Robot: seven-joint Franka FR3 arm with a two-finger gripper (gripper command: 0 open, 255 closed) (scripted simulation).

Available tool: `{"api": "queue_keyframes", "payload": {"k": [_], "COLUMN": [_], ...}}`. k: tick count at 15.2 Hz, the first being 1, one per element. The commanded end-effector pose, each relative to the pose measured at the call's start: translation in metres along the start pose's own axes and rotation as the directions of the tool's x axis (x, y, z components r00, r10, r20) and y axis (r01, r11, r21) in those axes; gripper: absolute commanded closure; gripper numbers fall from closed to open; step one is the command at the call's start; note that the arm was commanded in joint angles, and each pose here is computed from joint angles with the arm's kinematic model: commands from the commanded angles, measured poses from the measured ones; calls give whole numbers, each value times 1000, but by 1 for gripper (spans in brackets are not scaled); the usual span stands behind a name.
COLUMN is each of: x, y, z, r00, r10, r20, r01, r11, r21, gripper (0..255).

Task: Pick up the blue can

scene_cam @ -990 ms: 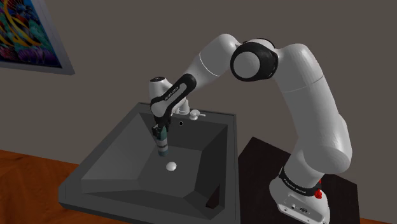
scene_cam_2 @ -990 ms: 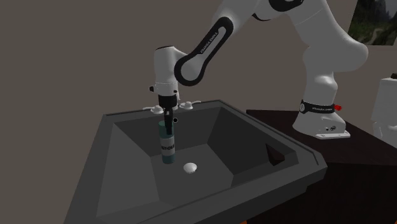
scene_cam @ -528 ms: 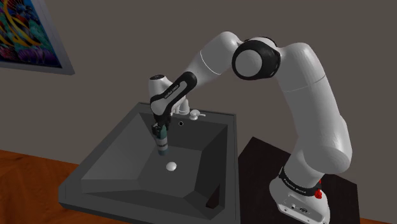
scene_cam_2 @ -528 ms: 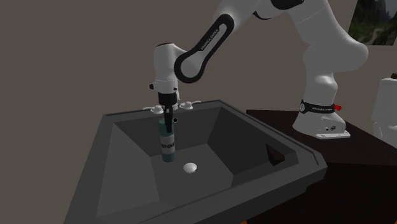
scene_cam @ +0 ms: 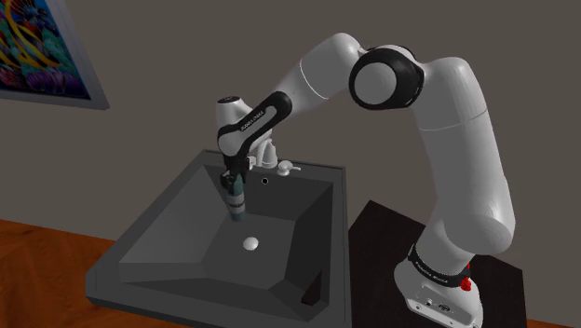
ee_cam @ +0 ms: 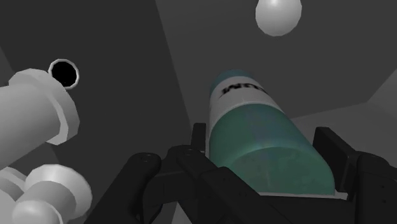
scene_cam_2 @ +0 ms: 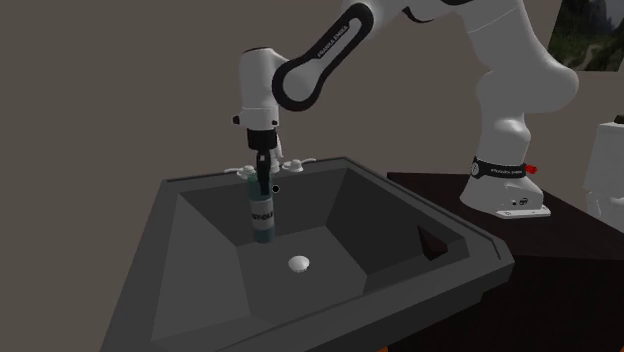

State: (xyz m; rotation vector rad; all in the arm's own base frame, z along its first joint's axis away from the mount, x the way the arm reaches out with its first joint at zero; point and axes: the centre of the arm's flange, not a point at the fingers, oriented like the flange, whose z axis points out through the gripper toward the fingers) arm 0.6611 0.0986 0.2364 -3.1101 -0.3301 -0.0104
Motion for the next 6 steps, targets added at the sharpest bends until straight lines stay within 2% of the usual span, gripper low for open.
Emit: {"api": "queue_keyframes", "payload": {"k": [1,6], "x": [0,0], "y": [0,-1], "z": [-11,-28], "r00": [1000,1000], "r10": [0,0], "r20": [-1,-1], "r01": [0,0], "r11": [1000,1000], "r21": [0,0], "gripper": [255,255]}}
